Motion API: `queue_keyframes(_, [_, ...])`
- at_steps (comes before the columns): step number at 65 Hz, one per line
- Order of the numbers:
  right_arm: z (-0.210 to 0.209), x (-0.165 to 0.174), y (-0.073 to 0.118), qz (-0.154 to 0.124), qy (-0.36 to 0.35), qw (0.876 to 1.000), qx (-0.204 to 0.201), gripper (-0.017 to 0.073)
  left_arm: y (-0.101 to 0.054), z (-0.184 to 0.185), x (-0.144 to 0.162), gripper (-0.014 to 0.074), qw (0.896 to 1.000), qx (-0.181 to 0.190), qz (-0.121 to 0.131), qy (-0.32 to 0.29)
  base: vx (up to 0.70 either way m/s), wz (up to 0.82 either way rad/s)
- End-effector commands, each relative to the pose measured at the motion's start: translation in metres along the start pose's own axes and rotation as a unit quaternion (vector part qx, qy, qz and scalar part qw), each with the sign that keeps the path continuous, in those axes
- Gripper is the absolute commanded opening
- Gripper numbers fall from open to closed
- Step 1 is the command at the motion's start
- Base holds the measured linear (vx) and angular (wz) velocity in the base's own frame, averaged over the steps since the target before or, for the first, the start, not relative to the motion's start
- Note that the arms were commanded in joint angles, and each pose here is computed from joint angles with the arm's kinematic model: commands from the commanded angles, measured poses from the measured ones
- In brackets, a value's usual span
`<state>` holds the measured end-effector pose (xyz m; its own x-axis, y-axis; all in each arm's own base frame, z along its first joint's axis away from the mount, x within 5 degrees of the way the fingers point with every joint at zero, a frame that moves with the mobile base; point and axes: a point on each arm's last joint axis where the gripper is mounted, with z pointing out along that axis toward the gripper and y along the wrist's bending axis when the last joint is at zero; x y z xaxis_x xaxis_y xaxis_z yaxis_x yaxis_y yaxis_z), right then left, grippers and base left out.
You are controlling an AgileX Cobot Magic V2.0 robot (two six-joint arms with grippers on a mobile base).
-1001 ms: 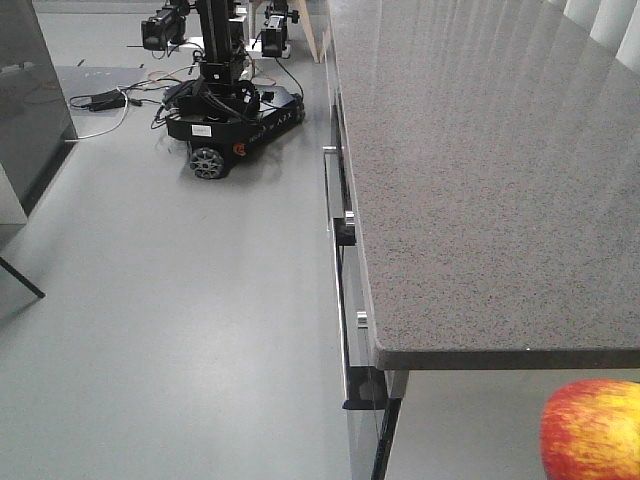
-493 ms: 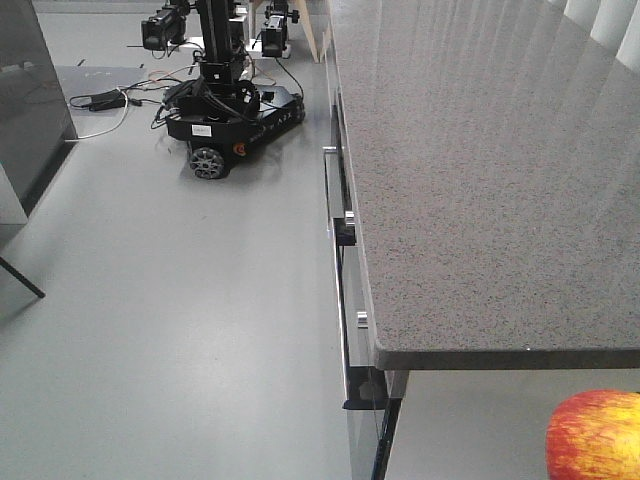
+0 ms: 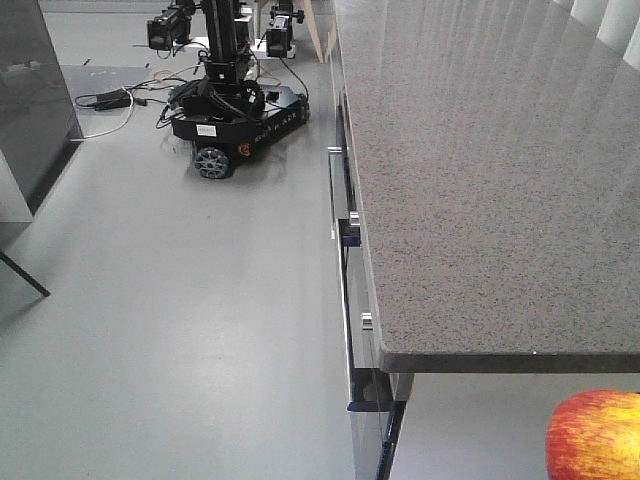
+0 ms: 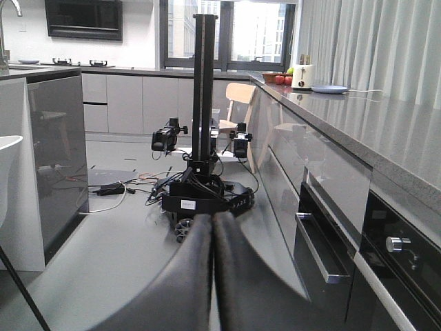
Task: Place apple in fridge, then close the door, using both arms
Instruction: 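Turn the base away from the counter toward the open fridge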
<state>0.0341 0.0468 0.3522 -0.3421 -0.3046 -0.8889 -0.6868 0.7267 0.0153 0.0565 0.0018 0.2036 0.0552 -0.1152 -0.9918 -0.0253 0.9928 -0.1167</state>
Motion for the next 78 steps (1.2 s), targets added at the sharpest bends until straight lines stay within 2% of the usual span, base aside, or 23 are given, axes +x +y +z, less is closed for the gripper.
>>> queue_keyframes(1, [-0.0039, -0.0127, -0.001, 0.0, -0.043, 0.999, 0.009, 0.0318, 0.0001, -0.0006, 0.0022, -0.0006, 1.0, 0.005, -0.004, -0.03, 0.01, 0.03])
queue_keyframes(36, [-0.0039, -0.0127, -0.001, 0.0, -0.043, 0.999, 0.009, 0.0318, 0.0001, -0.0006, 0.0022, -0.0006, 1.0, 0.005, -0.004, -0.03, 0.01, 0.2])
queue_keyframes(78, [-0.0039, -0.0127, -0.001, 0.0, -0.043, 0.999, 0.009, 0.0318, 0.0001, -0.0006, 0.0022, -0.0006, 1.0, 0.005, -0.004, -0.03, 0.0, 0.57])
